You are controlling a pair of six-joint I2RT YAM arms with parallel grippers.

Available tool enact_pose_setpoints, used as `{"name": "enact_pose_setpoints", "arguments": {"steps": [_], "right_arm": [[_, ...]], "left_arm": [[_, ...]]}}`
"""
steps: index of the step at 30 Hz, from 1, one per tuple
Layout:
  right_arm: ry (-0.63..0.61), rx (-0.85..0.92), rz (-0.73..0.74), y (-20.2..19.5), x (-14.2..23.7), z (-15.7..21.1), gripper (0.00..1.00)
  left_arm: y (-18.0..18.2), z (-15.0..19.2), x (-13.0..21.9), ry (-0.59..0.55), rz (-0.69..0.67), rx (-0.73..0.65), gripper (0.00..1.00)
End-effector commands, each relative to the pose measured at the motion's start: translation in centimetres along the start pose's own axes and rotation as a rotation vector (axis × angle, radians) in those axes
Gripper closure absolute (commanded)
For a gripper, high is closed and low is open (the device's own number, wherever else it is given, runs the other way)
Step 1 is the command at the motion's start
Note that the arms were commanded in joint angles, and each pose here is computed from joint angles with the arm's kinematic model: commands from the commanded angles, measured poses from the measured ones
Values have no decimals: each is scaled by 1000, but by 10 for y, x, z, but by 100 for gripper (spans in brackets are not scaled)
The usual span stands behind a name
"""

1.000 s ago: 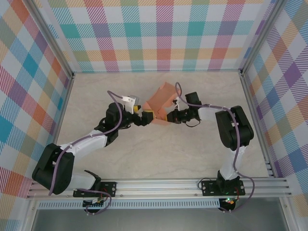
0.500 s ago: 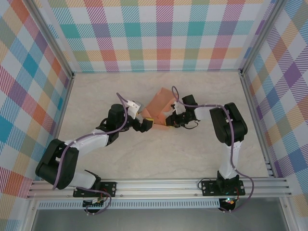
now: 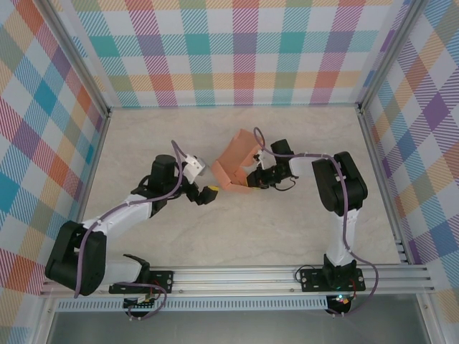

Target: Fold the paper box

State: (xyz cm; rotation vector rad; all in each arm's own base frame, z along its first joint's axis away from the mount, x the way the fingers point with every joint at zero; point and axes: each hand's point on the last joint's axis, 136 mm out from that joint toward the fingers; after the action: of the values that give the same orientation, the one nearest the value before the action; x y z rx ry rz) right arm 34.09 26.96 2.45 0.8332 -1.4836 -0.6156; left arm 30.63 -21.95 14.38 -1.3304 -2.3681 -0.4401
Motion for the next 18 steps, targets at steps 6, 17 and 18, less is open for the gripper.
{"name": "enact_pose_setpoints", "arguments": {"steps": [6, 17, 18], "right_arm": [[22, -6, -15, -2, -3, 3, 86], [34, -1, -2, -5, -4, 4, 86], [34, -4, 0, -6, -4, 4, 86]], "left_arm": [[8, -18, -22, -56, -43, -91, 0], [28, -38, -26, -124, -132, -119, 0], [28, -40, -26, -125, -129, -122, 0]]}}
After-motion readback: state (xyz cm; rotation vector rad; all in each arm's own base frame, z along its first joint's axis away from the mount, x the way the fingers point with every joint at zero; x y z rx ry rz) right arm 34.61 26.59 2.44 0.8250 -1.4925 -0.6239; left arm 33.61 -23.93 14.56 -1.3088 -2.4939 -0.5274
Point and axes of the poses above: each hand's point on the last joint's axis, 136 mm out from that joint toward the fingers, its own x axis back along the fingers, its own y axis along the line the jaws close on, z = x × y, and after that the axes turned 9 degrees about -x, right-handed
